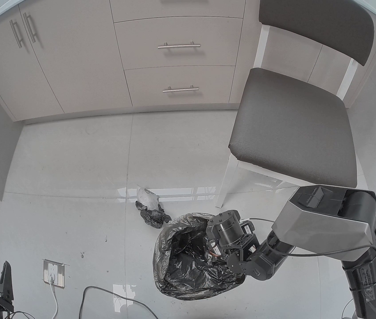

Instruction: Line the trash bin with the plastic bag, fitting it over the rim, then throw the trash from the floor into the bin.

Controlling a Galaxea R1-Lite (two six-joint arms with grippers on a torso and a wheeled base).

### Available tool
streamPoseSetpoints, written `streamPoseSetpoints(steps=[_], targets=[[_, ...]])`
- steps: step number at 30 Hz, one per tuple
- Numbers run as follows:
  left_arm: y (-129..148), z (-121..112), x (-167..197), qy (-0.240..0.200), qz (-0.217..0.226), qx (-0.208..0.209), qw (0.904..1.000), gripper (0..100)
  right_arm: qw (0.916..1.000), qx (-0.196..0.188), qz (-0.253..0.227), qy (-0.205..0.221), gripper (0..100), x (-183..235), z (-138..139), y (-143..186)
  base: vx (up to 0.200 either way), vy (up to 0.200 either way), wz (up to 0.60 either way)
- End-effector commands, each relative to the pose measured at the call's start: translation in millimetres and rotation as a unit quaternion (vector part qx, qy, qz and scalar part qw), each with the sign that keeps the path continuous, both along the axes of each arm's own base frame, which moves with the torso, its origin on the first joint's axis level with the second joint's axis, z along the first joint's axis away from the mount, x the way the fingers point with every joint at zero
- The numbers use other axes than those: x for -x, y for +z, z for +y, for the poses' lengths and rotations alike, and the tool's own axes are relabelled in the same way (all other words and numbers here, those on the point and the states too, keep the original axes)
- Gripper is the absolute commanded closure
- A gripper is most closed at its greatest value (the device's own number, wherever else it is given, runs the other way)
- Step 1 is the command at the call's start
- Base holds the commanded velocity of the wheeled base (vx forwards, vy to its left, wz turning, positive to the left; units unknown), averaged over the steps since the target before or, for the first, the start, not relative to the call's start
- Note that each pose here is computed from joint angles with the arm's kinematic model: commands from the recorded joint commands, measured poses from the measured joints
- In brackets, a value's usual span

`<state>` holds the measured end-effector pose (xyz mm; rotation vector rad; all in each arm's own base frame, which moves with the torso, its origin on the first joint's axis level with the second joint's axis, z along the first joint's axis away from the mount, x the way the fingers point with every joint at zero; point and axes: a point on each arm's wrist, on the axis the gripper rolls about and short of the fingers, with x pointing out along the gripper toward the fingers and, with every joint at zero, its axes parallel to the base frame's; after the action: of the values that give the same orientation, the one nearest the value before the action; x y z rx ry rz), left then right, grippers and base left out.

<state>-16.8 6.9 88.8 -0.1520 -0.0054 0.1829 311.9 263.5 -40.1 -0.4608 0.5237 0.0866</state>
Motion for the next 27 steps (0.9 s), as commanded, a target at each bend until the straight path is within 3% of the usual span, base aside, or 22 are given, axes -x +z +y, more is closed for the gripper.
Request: streamPoseSetpoints(steps=[1, 4, 9, 27], targets=[[-2, 0, -1, 0.006, -0.003, 0.011, 0.9999, 0, 1.0000, 0.001, 0.007, -0.001, 0, 0, -3, -13, 0.000, 0.000, 0.00], [25, 1, 6, 0.004, -0.044, 0.025, 0.9987, 0, 0.9999, -0.012, 0.000, 0.012, 0, 1, -4, -19, 0.000, 0.000, 0.00], [47, 1, 11, -0.011, -0.028, 0.023, 0.9993, 0, 0.9991, -0.023, 0.014, 0.032, 0, 2, -5, -22, 0.000, 0.000, 0.00], [39, 1, 8, -0.031, -0.007, 0.022, 0.9992, 0, 0.9999, -0.003, 0.010, -0.008, 0, -2, -22, -21, 0.000, 0.000, 0.00]])
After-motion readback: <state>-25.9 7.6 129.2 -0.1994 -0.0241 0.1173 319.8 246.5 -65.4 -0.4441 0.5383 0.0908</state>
